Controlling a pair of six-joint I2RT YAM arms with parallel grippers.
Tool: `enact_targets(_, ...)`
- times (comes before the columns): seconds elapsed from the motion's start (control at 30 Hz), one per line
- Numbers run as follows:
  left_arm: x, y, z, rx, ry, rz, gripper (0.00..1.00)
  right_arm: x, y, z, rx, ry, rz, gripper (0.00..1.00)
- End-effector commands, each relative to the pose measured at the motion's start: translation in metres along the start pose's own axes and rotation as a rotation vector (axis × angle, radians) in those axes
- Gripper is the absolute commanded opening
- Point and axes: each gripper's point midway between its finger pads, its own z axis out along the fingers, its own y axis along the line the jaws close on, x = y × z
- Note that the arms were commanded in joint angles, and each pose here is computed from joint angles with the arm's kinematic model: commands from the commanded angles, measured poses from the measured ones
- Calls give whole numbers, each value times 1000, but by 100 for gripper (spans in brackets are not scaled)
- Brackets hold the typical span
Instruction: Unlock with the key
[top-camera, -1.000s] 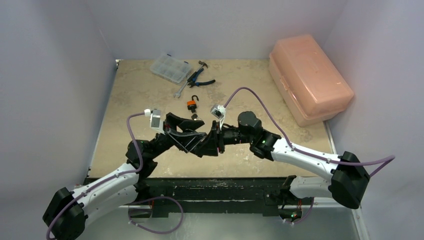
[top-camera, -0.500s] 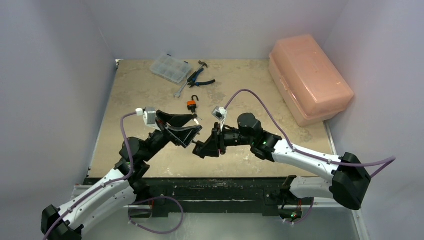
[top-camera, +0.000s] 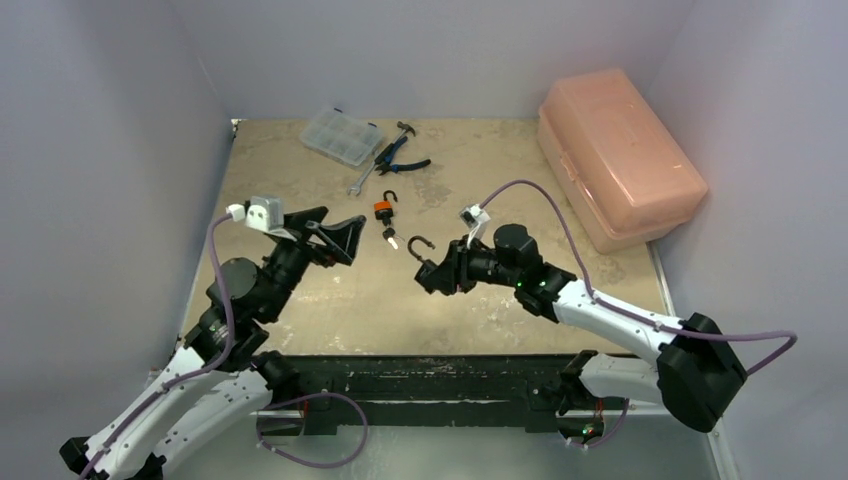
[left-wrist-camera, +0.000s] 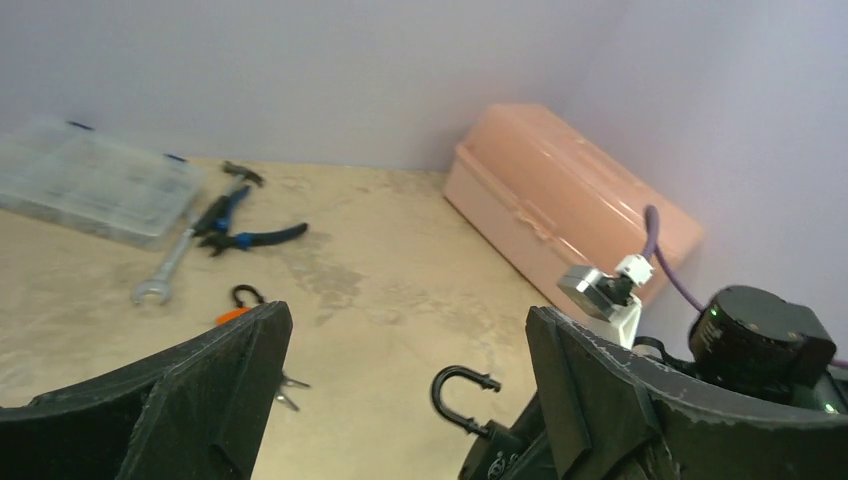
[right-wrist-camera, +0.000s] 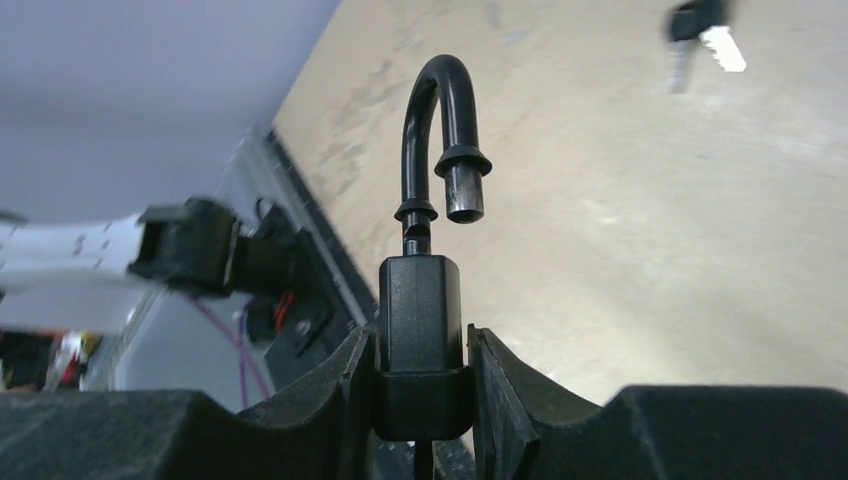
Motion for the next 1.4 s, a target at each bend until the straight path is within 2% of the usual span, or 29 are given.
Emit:
enact_targets(0.0, -30, 32, -8, -198, 3, 194, 98, -37, -26, -4, 56, -144, 85, 0)
enact_targets(0.1, -40, 42, -5, -258, 17, 313, 99, -38, -52, 0, 94, -147, 163, 0)
enact_targets(0.23, -8, 79, -2, -403, 75, 433, 99, -42, -79, 14, 140, -136, 230, 0)
enact_targets(0.47, -4, 89, -14, -417, 57, 399, 99, -59, -122, 47, 197, -111, 339, 0)
enact_targets(0.63, 0, 90, -15, -415, 63, 408, 99, -79, -149, 79, 167, -100, 430, 2)
enact_targets(0.67, 0, 90, -14, -414, 65, 411, 99, -82, -154, 84, 158, -104, 452, 7)
enact_targets(0.77, 1, 89, -14, -407, 68, 414, 98, -98, -168, 100, 130, -128, 504, 34)
enact_targets(0.87, 0, 89, -15, -403, 59, 414, 98, -110, -185, 116, 119, -128, 536, 67)
enact_targets(0.97, -1, 88, -16, -399, 54, 415, 98, -120, -199, 122, 127, -141, 556, 92)
enact_targets(1.0, -1, 89, -16, -399, 54, 416, 99, -121, -201, 122, 129, -140, 559, 96)
enact_targets(1.07, -1, 89, -16, -399, 55, 417, 99, -122, -202, 119, 135, -144, 556, 98)
enact_targets(1.37, -2, 88, -16, -393, 51, 416, 99, -111, -198, 94, 212, -144, 495, 99)
